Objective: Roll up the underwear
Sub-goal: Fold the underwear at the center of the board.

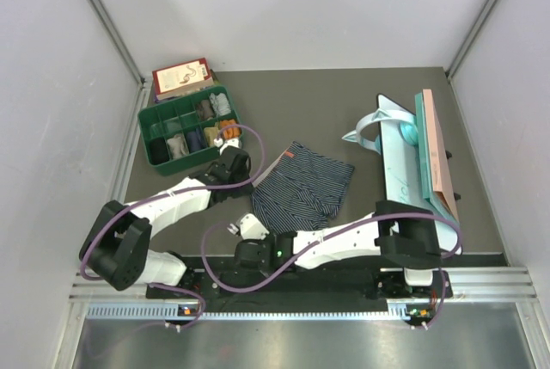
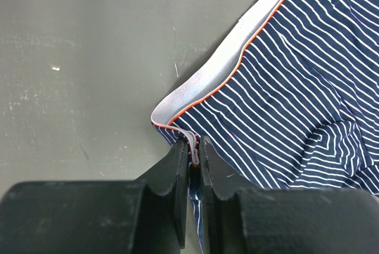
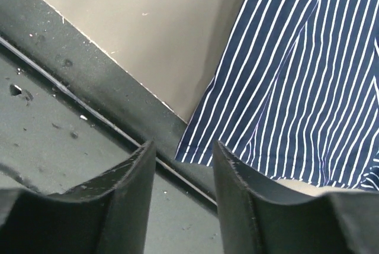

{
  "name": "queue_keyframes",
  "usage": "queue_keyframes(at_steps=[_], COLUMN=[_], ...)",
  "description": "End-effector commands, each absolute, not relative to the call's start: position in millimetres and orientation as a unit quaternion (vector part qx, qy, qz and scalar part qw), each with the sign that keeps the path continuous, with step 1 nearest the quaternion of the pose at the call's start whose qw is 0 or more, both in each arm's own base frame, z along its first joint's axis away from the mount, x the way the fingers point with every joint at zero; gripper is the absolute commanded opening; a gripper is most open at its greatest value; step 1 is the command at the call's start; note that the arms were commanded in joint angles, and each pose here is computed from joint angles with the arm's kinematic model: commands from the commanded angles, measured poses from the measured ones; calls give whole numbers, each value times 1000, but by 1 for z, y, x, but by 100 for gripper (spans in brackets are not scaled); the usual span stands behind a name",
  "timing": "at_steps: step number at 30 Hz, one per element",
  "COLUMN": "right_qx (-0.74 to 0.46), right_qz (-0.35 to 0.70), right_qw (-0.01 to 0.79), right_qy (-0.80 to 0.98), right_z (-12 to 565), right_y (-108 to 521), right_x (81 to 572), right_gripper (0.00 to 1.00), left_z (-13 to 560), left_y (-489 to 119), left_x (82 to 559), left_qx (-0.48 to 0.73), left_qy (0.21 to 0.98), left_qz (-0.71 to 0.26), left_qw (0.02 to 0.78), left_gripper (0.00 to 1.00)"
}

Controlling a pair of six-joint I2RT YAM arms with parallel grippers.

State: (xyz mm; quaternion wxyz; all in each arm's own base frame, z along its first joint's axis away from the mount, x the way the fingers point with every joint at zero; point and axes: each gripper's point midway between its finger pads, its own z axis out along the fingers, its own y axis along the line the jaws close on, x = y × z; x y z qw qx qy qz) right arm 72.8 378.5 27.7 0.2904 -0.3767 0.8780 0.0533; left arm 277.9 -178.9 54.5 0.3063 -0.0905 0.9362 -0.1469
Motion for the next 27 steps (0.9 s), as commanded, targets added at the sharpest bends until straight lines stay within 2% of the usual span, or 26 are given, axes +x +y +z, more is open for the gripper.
queue_keyframes(at_steps=[1, 5, 10, 13, 16, 17, 18, 23, 27], right_qx=[-381, -388, -390, -391, -392, -392, -396, -417, -437], right_qz=[48, 35, 23, 14, 14, 15, 15, 48, 126], right_qw=[306, 298, 294, 292, 293, 295, 296, 292, 295], right_qy=[871, 872, 872, 873, 872, 871, 869, 860, 840], right_z=[35, 28, 20, 16, 15, 16, 16, 21, 42], right_y=[389, 388, 384, 380, 380, 382, 382, 396, 422], right_x=[72, 72, 72, 73, 74, 75, 76, 71, 58], right_gripper=[41, 32, 30, 26, 13, 3, 0, 0, 0], left_z=[71, 74, 76, 75, 75, 75, 75, 75, 78], left_y=[-185, -186, -185, -185, -184, -183, -182, -167, -146], left_x=[292, 292, 291, 289, 288, 287, 287, 284, 281], left_qx=[-91, -90, -92, -91, -91, -92, -93, -102, -120], left_qy=[922, 922, 920, 921, 921, 921, 921, 922, 919], left_qz=[-170, -174, -177, -178, -179, -178, -178, -157, -132], left_qw=[335, 335, 337, 335, 334, 334, 335, 339, 351], left_gripper=[0, 0, 0, 0, 0, 0, 0, 0, 0])
